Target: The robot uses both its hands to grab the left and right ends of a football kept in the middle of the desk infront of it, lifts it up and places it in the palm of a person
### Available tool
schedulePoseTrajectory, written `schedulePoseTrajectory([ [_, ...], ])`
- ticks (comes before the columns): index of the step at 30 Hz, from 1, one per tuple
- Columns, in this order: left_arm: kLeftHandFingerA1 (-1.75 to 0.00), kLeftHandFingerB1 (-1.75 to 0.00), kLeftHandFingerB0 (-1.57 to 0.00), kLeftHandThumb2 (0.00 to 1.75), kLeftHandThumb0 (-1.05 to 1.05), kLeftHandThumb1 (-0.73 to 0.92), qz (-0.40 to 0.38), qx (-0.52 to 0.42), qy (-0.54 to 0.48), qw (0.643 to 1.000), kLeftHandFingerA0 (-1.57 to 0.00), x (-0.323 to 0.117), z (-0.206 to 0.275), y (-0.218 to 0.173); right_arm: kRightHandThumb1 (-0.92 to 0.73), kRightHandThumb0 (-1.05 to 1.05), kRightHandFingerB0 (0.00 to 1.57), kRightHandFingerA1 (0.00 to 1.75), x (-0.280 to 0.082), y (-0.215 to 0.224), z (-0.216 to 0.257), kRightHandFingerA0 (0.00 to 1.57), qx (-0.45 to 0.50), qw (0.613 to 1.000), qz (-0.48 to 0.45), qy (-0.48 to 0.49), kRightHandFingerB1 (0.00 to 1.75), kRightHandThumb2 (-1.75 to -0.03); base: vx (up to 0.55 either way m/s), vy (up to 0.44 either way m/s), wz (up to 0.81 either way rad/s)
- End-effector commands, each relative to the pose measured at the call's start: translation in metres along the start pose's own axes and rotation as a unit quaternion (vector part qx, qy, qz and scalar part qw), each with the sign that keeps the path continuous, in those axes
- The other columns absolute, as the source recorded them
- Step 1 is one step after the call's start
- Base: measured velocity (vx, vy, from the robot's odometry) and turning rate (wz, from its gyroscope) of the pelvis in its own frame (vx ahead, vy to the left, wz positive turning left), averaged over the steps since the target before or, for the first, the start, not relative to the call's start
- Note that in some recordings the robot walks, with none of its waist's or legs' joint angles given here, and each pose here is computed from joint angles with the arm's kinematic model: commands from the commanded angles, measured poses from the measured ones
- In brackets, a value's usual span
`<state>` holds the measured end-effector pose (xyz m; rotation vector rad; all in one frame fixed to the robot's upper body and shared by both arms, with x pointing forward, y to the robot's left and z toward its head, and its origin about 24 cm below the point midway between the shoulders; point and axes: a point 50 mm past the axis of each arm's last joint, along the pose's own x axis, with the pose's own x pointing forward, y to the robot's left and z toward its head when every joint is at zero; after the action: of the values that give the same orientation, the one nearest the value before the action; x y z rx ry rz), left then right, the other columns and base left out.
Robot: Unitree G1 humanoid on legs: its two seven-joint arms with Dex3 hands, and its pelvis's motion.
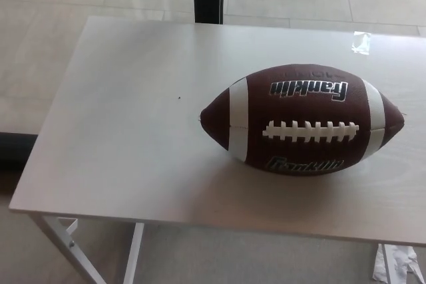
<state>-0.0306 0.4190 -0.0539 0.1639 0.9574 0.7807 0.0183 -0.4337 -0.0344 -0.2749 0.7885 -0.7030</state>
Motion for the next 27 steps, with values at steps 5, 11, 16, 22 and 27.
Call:
schedulePoseTrajectory([
  [5,-0.65,-0.5,-0.39,0.83,-0.67,0.43,-0.002,-0.06,-0.05,0.997,-0.58,-0.005,0.007,0.019,-0.56,-0.6,0.25,0.4,0.001,-0.024,0.013,0.44,0.068,0.996,-0.016,-0.049,0.32,-0.58,0.0,0.0,0.0],
  [11,-0.54,-0.4,-0.53,0.57,-0.71,0.53,0.008,-0.213,-0.096,0.972,-0.53,-0.006,0.015,0.029,-0.61,-0.61,0.25,1.08,0.004,-0.026,0.017,0.92,0.13,0.989,-0.032,-0.059,0.33,-0.59,0.0,0.0,0.0],
  [16,-0.51,-0.4,-0.22,0.6,-0.79,0.64,0.025,-0.283,-0.161,0.945,-0.5,-0.003,0.045,0.042,-0.64,-0.68,0.27,0.51,0.004,-0.041,0.038,0.6,0.192,0.973,-0.074,-0.1,0.32,-0.6,0.0,0.0,0.0],
  [22,-0.53,-0.39,-0.28,0.63,-0.81,0.75,-0.031,-0.283,-0.213,0.935,-0.39,-0.007,0.096,0.049,-0.58,-0.74,0.14,0.56,-0.002,-0.063,0.077,0.54,0.25,0.943,-0.121,-0.183,0.42,-0.9,0.0,0.0,0.0],
  [27,-0.53,-0.44,-0.21,0.64,-0.82,0.82,-0.06,-0.308,-0.298,0.901,-0.4,-0.019,0.165,0.049,-0.63,-0.85,0.16,0.5,-0.002,-0.073,0.135,0.42,0.271,0.923,-0.112,-0.248,0.44,-0.96,0.0,0.0,0.0],
])
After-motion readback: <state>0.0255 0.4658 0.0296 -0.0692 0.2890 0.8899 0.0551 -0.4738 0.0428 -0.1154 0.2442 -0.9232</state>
